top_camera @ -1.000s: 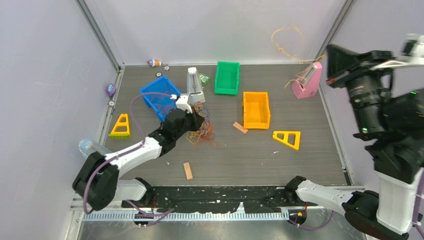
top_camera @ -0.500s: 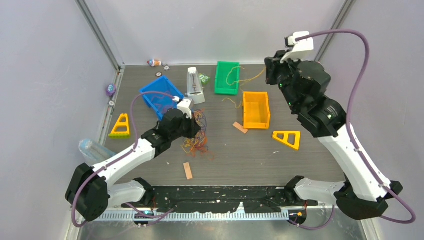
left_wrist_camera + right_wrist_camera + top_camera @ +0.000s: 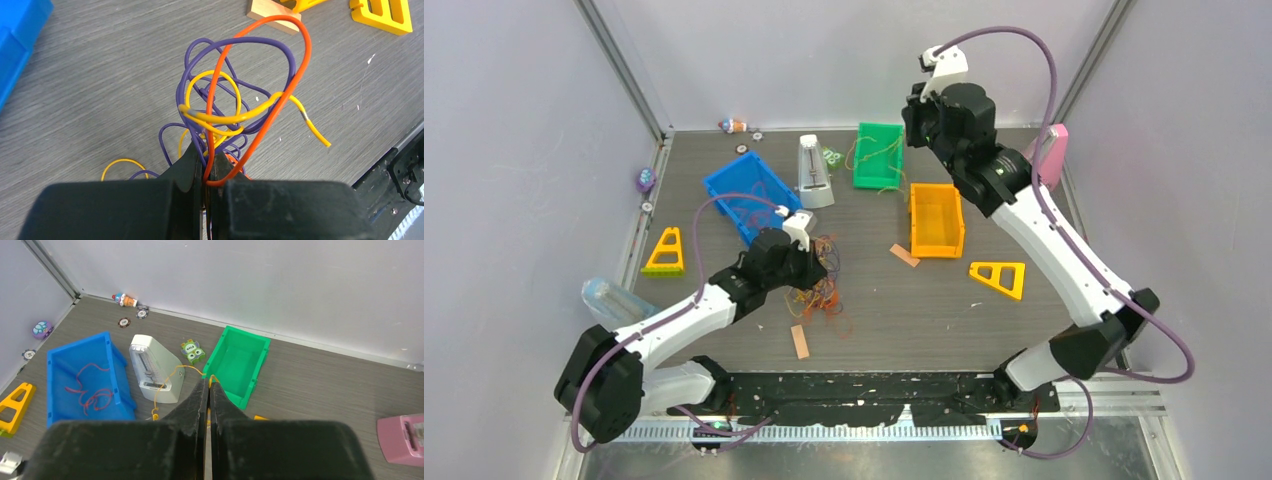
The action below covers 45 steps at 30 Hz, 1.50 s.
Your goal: Untangle the cables
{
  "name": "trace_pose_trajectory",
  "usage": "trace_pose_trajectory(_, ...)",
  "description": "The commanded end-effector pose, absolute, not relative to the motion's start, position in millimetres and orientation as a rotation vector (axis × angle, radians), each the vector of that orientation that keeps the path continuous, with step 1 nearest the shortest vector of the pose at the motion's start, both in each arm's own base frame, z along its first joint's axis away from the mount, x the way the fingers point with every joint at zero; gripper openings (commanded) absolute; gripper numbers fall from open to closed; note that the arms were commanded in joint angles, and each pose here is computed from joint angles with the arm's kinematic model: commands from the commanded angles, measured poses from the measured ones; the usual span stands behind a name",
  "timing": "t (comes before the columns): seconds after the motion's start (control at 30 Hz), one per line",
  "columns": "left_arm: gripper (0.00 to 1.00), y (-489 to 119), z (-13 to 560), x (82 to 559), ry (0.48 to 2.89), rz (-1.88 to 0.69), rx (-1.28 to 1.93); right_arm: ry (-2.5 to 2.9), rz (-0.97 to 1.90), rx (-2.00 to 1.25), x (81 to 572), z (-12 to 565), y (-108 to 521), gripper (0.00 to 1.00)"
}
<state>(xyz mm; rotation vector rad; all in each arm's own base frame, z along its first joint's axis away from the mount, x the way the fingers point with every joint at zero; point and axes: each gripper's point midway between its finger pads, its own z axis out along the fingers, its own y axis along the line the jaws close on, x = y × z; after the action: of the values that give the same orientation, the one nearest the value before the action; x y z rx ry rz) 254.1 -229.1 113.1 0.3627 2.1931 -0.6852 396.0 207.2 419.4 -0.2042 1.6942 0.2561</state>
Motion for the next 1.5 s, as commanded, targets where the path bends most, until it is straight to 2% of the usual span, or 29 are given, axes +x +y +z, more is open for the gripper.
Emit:
trace_pose_trajectory(0.0,0.00,-242,131,258,2.082,-0.757,0.412,1.619,0.348,-0.187,420,447,222,0.05)
trace_pose_trajectory(0.37,0.00,-246,129,261,2.042,-0.768,0.443,1.638,0.350,-0.194,489,431,242,0.05)
trace_pose_trajectory(0.7,0.00,-246,136,270,2.034,-0.714,0.485,1.652,0.342,-0.151,549,412,226,0.05)
trace_pose_trajectory(1.0,0.00,-246,134,274,2.042,-0.694,0.486,1.749,0.281,-0.116,589,340,208,0.05)
trace_pose_trajectory(1.47,0.00,-243,133,272,2.056,-0.680,0.478,1.936,0.168,-0.112,590,226,192,0.05)
